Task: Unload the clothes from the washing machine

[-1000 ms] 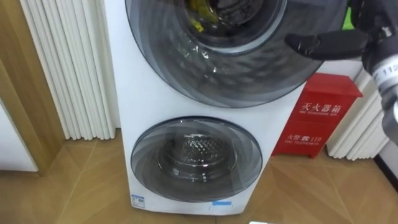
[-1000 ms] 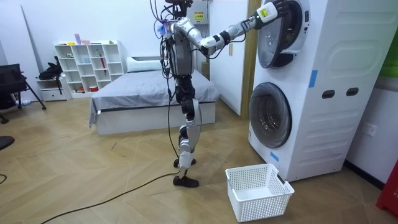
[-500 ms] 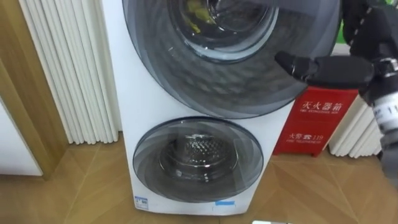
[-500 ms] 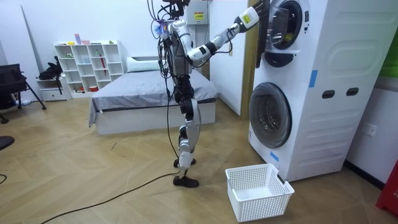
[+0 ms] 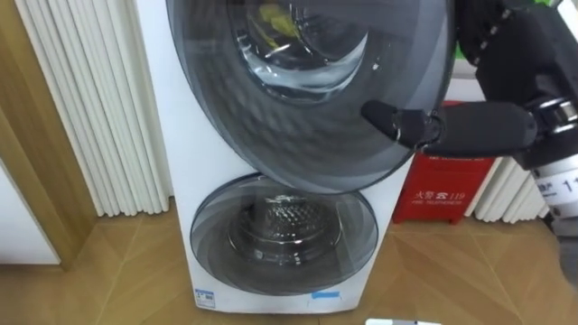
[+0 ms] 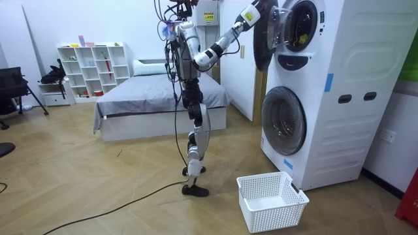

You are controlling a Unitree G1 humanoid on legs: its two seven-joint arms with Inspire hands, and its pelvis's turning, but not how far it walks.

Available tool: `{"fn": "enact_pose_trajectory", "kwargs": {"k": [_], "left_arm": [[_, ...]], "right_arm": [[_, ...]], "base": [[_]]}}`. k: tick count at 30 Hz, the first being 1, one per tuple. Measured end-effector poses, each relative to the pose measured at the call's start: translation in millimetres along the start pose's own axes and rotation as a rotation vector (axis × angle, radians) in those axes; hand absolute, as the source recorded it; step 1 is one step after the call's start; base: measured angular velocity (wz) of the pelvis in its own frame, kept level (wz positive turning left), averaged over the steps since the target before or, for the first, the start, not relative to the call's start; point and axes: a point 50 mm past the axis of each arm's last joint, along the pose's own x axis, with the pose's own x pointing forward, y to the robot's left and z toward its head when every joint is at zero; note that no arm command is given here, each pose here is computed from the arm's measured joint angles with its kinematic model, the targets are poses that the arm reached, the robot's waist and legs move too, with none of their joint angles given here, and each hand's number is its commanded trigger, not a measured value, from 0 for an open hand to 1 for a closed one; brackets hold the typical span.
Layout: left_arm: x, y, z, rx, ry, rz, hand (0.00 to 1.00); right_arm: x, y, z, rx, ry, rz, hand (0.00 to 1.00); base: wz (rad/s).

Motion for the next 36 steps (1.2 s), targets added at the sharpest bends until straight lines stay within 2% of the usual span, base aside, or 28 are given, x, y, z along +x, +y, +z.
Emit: {"fn": "enact_pose_trajectory", "kwargs": {"k": [5, 14, 26, 30, 36], "left_arm": [[0.0, -1.2, -1.7, -0.026, 0.001, -0.006, 0.0], [2.4, -1.8, 11.5, -0.015, -0.031, -0.008, 0.0], [5.1, -5.6, 34.3, -0.008, -0.084, -0.009, 0.0], [4.9, -8.7, 36.7, 0.022, -0.092, -0.019, 0.0], [4.9, -13.9, 40.8, 0.029, -0.087, -0.018, 0.0]], "right_arm": [[0.8, 6.4, 6.1, 0.035, -0.055, 0.048, 0.0], [0.7, 30.6, 12.8, 0.293, -0.16, 0.116, 0.0], [12.7, 88.4, 22.0, 0.597, -0.257, 0.392, 0.0], [12.8, 121.1, 6.3, 0.696, -0.164, 0.514, 0.0], [1.5, 158.5, -28.0, 0.715, 0.06, 0.661, 0.0]], "base": [[-0.06], [-0.04], [0.02], [0.1], [0.07]]}}
